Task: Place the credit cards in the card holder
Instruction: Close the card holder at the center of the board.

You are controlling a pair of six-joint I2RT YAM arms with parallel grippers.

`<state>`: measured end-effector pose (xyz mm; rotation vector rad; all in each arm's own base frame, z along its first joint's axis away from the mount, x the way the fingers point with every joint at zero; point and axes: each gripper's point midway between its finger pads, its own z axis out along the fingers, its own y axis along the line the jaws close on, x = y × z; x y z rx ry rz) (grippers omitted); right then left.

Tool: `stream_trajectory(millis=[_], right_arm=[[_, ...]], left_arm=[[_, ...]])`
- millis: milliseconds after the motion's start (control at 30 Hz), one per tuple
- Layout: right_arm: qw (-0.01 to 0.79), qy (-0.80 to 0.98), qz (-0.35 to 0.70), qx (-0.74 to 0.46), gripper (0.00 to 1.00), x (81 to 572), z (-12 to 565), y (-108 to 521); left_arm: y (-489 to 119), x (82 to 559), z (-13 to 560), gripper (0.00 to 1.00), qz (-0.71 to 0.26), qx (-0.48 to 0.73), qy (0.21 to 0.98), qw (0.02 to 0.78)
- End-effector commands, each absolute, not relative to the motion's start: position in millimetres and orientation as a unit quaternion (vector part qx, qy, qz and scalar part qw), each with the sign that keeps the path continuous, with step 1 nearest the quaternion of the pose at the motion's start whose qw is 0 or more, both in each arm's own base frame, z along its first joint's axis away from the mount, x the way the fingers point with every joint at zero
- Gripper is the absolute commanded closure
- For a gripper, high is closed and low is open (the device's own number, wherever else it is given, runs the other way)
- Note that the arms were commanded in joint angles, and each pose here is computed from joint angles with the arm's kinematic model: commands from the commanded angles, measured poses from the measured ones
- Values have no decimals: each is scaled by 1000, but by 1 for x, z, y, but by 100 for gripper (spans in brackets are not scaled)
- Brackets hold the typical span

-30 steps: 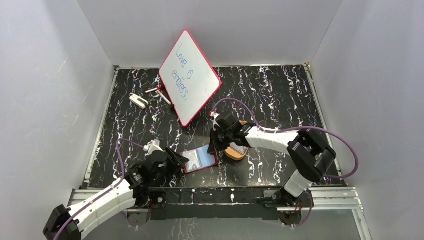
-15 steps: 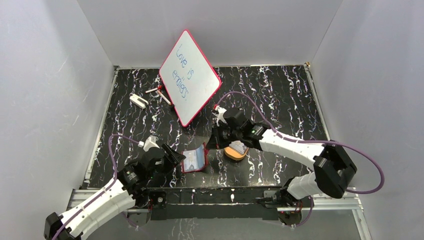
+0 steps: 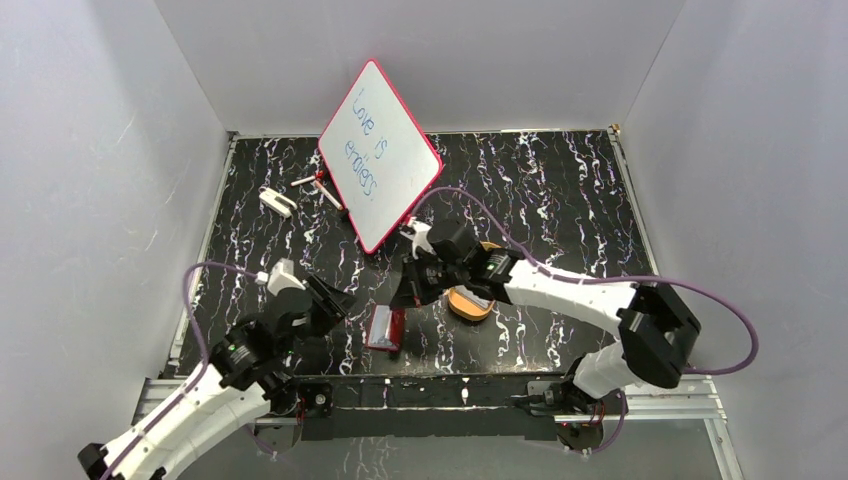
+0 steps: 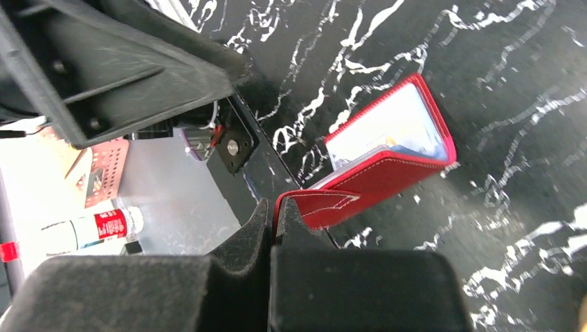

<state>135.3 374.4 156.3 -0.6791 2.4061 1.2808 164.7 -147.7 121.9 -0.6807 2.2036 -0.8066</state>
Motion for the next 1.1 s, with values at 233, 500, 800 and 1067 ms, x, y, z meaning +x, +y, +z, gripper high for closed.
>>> stream_trajectory(millis=[233,500,800,1067], right_arm=[[188,846,444,-227,100,155,136,445],[151,859,438,-217,100,151,91,476],[167,862,422,-227,40,144,105,475],[218,853,422,-216,20,145,145,442]], left_arm=[[-90,152,153,48,-273,-331,812,396],[-87,147,149,48,-274,-335,812,391],[-87,149,148,47,-274,-333,812,394],[-88,150,147,47,-272,-331,812,396]])
